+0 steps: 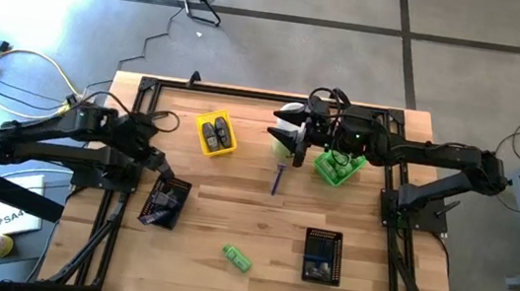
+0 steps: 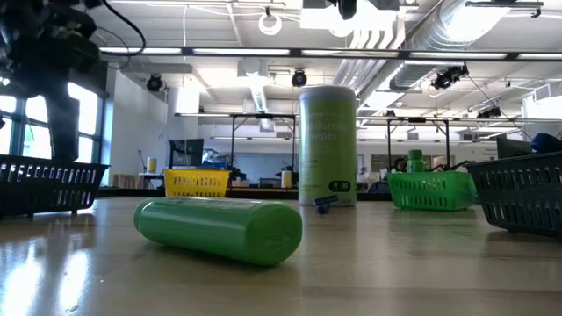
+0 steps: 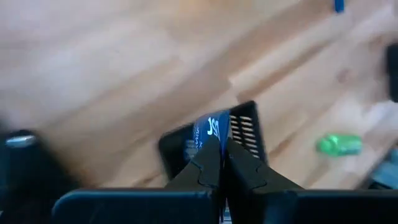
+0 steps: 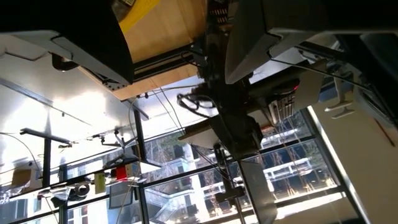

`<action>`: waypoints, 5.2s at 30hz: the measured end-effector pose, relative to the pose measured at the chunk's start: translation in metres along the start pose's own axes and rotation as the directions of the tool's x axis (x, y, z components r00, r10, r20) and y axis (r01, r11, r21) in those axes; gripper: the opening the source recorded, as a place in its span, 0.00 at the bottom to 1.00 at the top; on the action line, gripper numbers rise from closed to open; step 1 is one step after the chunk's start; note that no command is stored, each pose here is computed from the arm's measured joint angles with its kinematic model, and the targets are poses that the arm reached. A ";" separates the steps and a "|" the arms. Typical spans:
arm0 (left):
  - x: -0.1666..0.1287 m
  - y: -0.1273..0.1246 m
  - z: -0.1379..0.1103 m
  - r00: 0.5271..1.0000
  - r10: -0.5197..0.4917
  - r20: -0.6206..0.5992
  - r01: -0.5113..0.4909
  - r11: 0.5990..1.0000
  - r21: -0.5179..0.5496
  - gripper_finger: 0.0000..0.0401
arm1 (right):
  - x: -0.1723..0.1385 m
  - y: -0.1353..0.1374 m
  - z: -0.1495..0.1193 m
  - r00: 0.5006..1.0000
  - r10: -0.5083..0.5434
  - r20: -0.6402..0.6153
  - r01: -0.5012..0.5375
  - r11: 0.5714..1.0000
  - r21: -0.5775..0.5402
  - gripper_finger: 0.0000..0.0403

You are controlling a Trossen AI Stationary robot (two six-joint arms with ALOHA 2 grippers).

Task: Pick & Place Travel size toiletries
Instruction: Put the shave cream into the left black bin, then put the blue razor into the right black bin

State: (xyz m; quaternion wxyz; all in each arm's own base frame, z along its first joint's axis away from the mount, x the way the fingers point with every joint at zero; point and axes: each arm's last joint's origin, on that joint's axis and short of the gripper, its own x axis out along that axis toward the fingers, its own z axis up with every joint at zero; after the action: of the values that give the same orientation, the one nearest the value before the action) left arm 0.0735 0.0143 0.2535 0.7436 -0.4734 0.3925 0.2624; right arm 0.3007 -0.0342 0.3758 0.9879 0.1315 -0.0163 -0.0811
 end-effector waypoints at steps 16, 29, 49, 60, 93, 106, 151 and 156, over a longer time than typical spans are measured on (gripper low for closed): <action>0.014 -0.018 -0.012 0.940 -0.252 -0.231 0.260 0.966 0.004 0.00 | 0.000 0.000 0.000 1.000 0.004 -0.001 -0.004 1.000 0.003 0.61; 0.029 -0.028 -0.033 0.937 -0.109 -0.332 0.129 0.991 0.038 0.00 | 0.000 0.000 0.000 1.000 0.004 -0.001 -0.004 1.000 0.000 0.61; 0.034 -0.032 -0.036 0.936 -0.074 -0.344 0.098 0.994 0.054 0.01 | 0.000 0.000 0.000 1.000 0.004 -0.001 -0.004 1.000 -0.004 0.61; 0.034 -0.032 -0.036 0.936 -0.071 -0.345 0.097 0.994 0.057 0.24 | 0.000 0.000 0.000 1.000 0.005 -0.002 -0.005 1.000 -0.004 0.61; -0.025 -0.069 -0.016 0.610 -0.790 -0.059 0.695 0.498 0.519 0.28 | 0.000 0.000 0.000 1.000 0.009 -0.006 -0.009 1.000 0.000 0.61; -0.024 -0.066 -0.003 0.645 -0.653 0.397 0.371 0.722 0.583 0.28 | -0.001 0.011 -0.005 0.997 0.066 -0.039 -0.064 0.996 0.058 0.61; -0.023 -0.062 0.000 0.647 -0.558 0.520 0.116 0.746 0.656 0.28 | -0.009 0.137 -0.091 0.853 -0.520 -0.047 0.515 0.825 0.233 0.01; -0.022 -0.061 0.000 0.657 -0.550 0.515 0.094 0.738 0.669 0.28 | 0.004 0.141 -0.092 0.833 -0.543 -0.104 0.552 0.804 0.222 0.01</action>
State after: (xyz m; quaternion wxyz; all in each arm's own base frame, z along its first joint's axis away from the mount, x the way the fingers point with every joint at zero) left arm 0.1077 -0.0114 0.3017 0.9772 -0.1523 0.0539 0.1379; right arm 0.3311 0.1230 0.3239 0.8988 0.2518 0.0299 -0.3575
